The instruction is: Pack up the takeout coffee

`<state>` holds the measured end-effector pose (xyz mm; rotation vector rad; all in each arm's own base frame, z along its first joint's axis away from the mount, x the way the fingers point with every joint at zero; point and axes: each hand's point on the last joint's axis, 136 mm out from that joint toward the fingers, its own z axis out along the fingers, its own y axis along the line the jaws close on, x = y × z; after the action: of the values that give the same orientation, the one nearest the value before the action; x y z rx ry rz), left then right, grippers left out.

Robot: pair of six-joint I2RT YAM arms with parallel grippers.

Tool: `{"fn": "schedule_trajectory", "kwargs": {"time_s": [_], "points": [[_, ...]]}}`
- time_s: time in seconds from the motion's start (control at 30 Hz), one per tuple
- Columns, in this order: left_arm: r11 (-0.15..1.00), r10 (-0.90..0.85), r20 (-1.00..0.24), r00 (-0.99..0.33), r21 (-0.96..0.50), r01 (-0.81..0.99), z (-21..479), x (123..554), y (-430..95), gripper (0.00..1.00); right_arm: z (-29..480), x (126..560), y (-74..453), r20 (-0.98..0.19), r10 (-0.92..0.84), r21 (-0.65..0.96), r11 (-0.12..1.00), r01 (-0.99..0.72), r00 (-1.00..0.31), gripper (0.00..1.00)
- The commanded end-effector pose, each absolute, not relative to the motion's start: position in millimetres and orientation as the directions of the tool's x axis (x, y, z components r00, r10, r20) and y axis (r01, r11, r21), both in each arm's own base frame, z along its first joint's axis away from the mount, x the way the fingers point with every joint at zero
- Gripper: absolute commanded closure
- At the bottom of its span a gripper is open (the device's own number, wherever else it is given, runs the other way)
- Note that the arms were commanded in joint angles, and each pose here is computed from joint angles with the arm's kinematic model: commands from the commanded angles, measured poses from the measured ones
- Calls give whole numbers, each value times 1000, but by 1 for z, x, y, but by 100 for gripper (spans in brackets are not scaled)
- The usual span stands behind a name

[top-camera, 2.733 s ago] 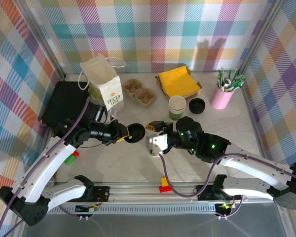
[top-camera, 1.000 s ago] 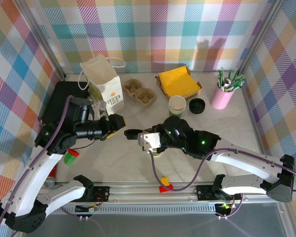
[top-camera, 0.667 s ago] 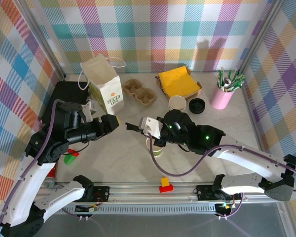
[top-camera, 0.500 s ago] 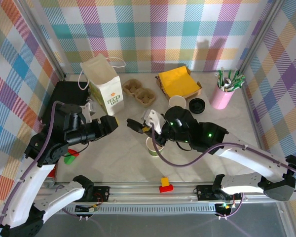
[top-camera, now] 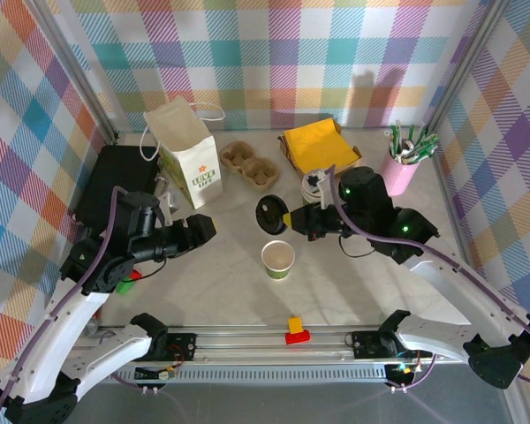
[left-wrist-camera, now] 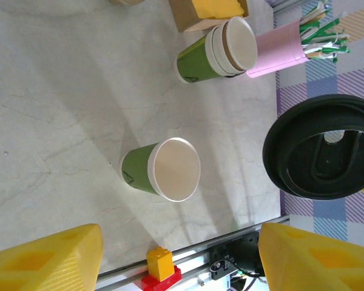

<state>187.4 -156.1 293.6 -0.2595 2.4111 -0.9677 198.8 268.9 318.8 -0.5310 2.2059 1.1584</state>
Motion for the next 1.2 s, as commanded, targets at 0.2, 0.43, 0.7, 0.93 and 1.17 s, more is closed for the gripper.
{"fn": "schedule_trajectory", "kwargs": {"time_s": [0.2, 0.43, 0.7, 0.93, 1.17], "points": [[698, -346, -376, -859, -715, 31, 278, 198, -171, 32, 292, 193, 254, -339, 84, 857, 437, -271, -937, 93], [689, -342, -339, -876, -725, 12, 261, 201, -177, 32, 242, 200, 242, -182, 189, 893, 443, -82, -965, 93], [699, -336, -323, -885, -715, -4, 249, 202, -178, 32, 203, 202, 238, -124, 229, 889, 458, -5, -966, 92], [703, -338, -318, -886, -711, -13, 245, 202, -177, 32, 185, 197, 238, -83, 220, 888, 459, 28, -972, 90], [704, -336, -313, -888, -710, -16, 244, 203, -178, 32, 168, 195, 237, -60, 218, 883, 467, 50, -974, 88]]}}
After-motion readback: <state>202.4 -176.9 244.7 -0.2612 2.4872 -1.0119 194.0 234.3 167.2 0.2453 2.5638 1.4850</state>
